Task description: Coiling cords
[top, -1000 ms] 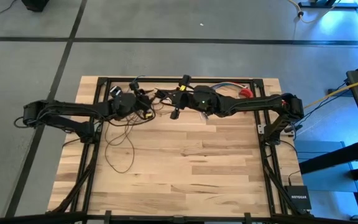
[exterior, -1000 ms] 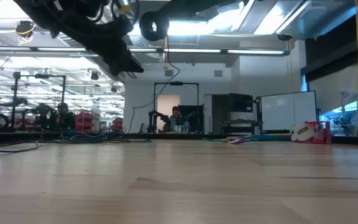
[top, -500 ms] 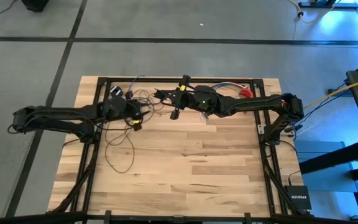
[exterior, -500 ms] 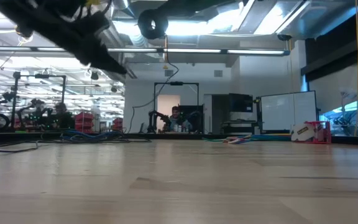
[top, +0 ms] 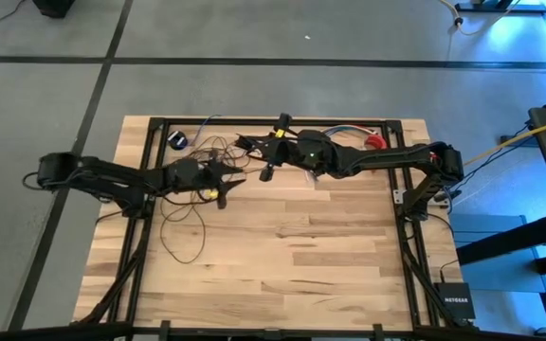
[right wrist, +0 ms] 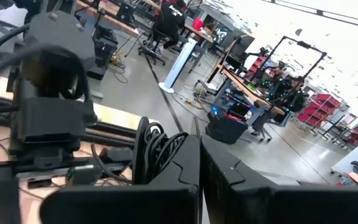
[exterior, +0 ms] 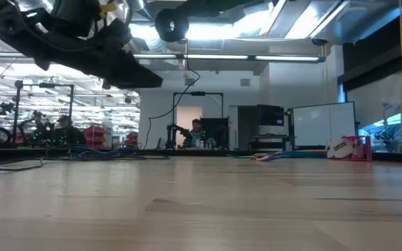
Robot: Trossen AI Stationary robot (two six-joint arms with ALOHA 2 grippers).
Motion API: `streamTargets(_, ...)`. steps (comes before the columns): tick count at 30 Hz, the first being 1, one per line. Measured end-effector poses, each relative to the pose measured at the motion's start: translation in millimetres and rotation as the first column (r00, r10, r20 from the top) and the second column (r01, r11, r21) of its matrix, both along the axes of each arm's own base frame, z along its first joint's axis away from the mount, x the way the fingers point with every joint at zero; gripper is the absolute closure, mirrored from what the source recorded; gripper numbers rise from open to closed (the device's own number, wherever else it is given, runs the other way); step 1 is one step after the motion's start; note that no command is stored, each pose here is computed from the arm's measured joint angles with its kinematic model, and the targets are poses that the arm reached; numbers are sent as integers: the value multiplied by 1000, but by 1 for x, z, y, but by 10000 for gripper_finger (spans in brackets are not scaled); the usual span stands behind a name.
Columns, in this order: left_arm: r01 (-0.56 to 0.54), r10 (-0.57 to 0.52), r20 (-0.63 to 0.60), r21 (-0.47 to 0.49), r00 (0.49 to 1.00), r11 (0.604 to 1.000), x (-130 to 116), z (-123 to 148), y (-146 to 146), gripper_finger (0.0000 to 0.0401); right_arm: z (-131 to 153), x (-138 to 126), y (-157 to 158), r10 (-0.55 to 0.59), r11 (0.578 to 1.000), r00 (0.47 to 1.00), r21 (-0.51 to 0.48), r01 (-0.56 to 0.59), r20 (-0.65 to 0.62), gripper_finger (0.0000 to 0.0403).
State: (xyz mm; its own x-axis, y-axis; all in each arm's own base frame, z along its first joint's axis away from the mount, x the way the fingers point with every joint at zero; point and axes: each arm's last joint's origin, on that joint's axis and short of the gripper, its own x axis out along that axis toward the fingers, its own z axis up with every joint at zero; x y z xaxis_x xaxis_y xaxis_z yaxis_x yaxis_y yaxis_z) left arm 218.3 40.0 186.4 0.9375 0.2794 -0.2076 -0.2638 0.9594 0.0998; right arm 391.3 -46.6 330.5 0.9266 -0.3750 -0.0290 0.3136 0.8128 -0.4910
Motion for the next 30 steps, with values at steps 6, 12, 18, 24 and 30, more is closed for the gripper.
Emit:
streamTargets(6,-4,1,125,22,992,1000,26,3,4,262,-1,0,0,0,1000,1000,2,0,-8,397)
streamTargets(12,2,-6,53,77,999,997,50,-5,9,262,-1,0,0,0,1000,1000,2,0,-6,397)
streamTargets(18,-195,198,0,175,980,965,59,-12,20,262,-1,0,0,0,1000,1000,2,0,-5,397)
streamTargets(24,-161,169,-29,173,985,972,60,-18,23,262,-1,0,0,0,1000,1000,2,0,-2,397)
streamTargets(30,-165,174,-33,186,984,968,60,-19,25,291,-1,0,0,0,1000,1000,2,0,-3,397)
